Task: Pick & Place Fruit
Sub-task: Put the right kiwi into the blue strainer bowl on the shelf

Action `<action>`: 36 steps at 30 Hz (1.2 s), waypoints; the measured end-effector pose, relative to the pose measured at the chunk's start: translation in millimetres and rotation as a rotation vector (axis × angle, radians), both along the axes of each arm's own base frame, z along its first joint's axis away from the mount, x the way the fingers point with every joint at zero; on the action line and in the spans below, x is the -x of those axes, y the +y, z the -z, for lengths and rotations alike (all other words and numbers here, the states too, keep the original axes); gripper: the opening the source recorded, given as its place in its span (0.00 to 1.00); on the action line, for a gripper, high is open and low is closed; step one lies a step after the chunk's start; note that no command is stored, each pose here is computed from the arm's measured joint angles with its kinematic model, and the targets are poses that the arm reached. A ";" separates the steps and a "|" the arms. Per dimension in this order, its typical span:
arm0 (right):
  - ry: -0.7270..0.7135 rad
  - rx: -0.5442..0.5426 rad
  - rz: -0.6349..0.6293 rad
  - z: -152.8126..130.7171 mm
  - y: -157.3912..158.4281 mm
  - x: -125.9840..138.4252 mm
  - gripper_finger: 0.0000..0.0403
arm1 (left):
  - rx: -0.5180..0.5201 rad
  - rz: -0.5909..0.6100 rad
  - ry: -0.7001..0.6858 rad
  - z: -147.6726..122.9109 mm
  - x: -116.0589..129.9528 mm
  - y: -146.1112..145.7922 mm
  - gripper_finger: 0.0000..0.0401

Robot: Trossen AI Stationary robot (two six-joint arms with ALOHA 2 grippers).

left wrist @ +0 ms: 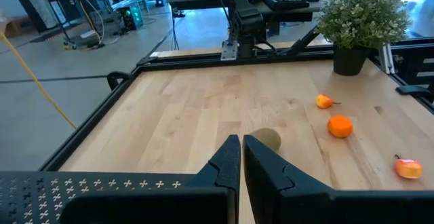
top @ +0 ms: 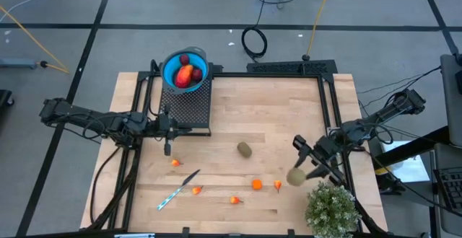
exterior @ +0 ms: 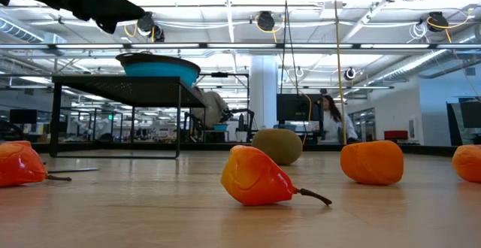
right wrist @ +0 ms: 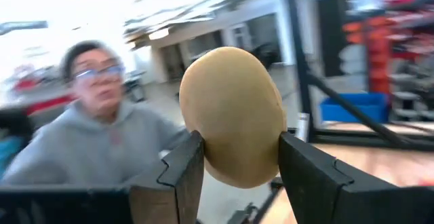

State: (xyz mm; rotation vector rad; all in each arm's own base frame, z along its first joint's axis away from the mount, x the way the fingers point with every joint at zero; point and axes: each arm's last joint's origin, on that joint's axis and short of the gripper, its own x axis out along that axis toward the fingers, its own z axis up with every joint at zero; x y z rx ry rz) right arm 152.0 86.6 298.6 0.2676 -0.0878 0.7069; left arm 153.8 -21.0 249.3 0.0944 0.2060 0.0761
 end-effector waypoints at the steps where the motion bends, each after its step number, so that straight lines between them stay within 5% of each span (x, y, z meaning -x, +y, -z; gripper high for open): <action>1: -0.015 0.021 -0.028 0.2 0.9 0.3 0.41 | 0.000 0.000 0.000 0.0 0.0 0.0 0.05; 8: -0.075 0.126 -0.099 4.5 5.1 -2.3 0.41 | 0.001 0.000 0.001 0.1 0.0 0.0 0.05; 17: -0.074 0.099 -0.084 6.1 8.5 -9.9 0.41 | 0.008 -0.002 0.000 0.0 0.0 0.0 0.05; 36: 0.194 0.197 0.617 53.0 8.9 -54.6 0.41 | 0.110 -0.023 -0.012 -0.2 0.0 0.0 0.05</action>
